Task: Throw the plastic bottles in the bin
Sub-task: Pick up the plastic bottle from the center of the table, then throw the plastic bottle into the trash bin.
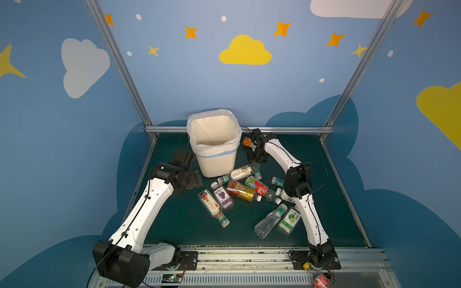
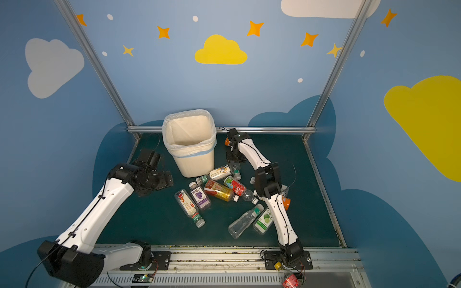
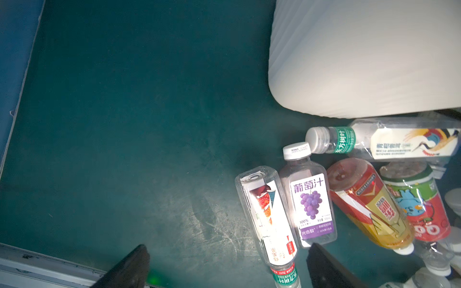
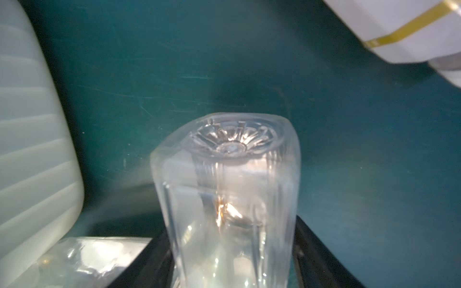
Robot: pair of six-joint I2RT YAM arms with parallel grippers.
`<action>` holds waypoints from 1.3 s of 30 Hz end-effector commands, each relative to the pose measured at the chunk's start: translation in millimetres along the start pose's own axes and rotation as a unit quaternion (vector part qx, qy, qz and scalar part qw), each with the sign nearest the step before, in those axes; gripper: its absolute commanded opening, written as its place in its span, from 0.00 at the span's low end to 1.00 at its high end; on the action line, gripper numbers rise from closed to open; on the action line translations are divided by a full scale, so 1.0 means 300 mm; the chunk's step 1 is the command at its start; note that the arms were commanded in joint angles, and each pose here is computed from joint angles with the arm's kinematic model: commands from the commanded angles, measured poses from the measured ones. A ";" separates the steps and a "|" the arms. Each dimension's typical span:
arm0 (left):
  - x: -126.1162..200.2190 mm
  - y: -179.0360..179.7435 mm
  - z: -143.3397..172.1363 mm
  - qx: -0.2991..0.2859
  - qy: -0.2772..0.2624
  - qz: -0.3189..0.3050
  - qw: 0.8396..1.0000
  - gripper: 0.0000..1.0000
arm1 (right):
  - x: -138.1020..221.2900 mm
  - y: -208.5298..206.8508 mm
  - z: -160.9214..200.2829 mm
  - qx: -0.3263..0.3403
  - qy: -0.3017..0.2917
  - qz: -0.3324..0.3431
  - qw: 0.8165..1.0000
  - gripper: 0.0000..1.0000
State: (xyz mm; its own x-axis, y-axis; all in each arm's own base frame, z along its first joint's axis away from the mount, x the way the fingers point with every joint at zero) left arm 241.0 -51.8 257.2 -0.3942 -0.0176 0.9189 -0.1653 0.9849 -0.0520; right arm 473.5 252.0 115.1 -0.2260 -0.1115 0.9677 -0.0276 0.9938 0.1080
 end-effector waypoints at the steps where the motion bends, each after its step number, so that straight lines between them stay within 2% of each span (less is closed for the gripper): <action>1: 0.015 -0.005 0.000 -0.041 0.009 0.010 0.999 1.00 | -0.007 -0.018 -0.015 -0.019 -0.002 0.005 1.000 0.62; 4: 0.019 -0.009 -0.013 -0.041 -0.008 0.016 0.999 1.00 | 0.011 -0.037 -0.028 -0.038 -0.001 -0.007 0.999 0.51; 12: 0.030 -0.023 -0.038 -0.034 -0.025 0.030 0.999 1.00 | 0.151 -0.085 -0.056 -0.095 -0.043 -0.070 0.992 0.47; 21: 0.021 -0.006 -0.059 -0.010 -0.020 0.034 0.999 1.00 | 0.491 -0.204 -0.093 -0.140 -0.170 -0.110 0.969 0.47; 23: 0.029 0.003 -0.069 0.000 -0.023 0.040 0.999 1.00 | 0.600 -0.197 -0.114 -0.139 -0.214 -0.131 0.958 0.47; 26: 0.048 0.010 -0.085 0.007 -0.031 0.046 0.998 1.00 | 0.800 -0.102 -0.159 -0.116 -0.284 -0.200 0.931 0.48; 28: 0.059 0.014 -0.095 0.009 -0.034 0.046 0.998 1.00 | 0.948 0.015 -0.180 -0.077 -0.330 -0.258 0.905 0.50; 30: 0.072 0.016 -0.105 0.010 -0.041 0.046 0.998 1.00 | 1.095 0.161 -0.189 -0.027 -0.370 -0.335 0.866 0.53; 33: 0.074 0.017 -0.107 0.012 -0.041 0.046 0.998 1.00 | 1.173 0.331 -0.189 0.007 -0.396 -0.417 0.818 0.61; 35: 0.073 0.015 -0.104 0.014 -0.039 0.049 0.998 1.00 | 1.143 0.396 -0.198 0.003 -0.387 -0.451 0.804 0.73; 37: 0.071 0.015 -0.096 0.017 -0.036 0.051 0.998 1.00 | 1.099 0.412 -0.207 -0.012 -0.370 -0.459 0.807 0.89; 39: 0.074 0.019 -0.086 0.020 -0.035 0.051 0.998 1.00 | 1.075 0.386 -0.214 -0.026 -0.361 -0.450 0.817 0.94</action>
State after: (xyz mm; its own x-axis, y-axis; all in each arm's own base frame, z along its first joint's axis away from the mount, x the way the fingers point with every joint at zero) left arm 260.6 -43.0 287.7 -0.4841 0.0641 0.8727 -0.1482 0.9769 -0.1539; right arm 431.9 339.3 484.4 -0.6387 -0.7674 0.0553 -0.5416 0.4995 0.6762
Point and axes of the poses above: each gripper's point midway between its finger pads, its own x axis back along the fingers, its own y axis along the line the jaws close on, z = x × y, the point moved 6 cm from there along x, back along the fingers, and after that the axes turned 10 degrees about -x, right-handed, at the moved point
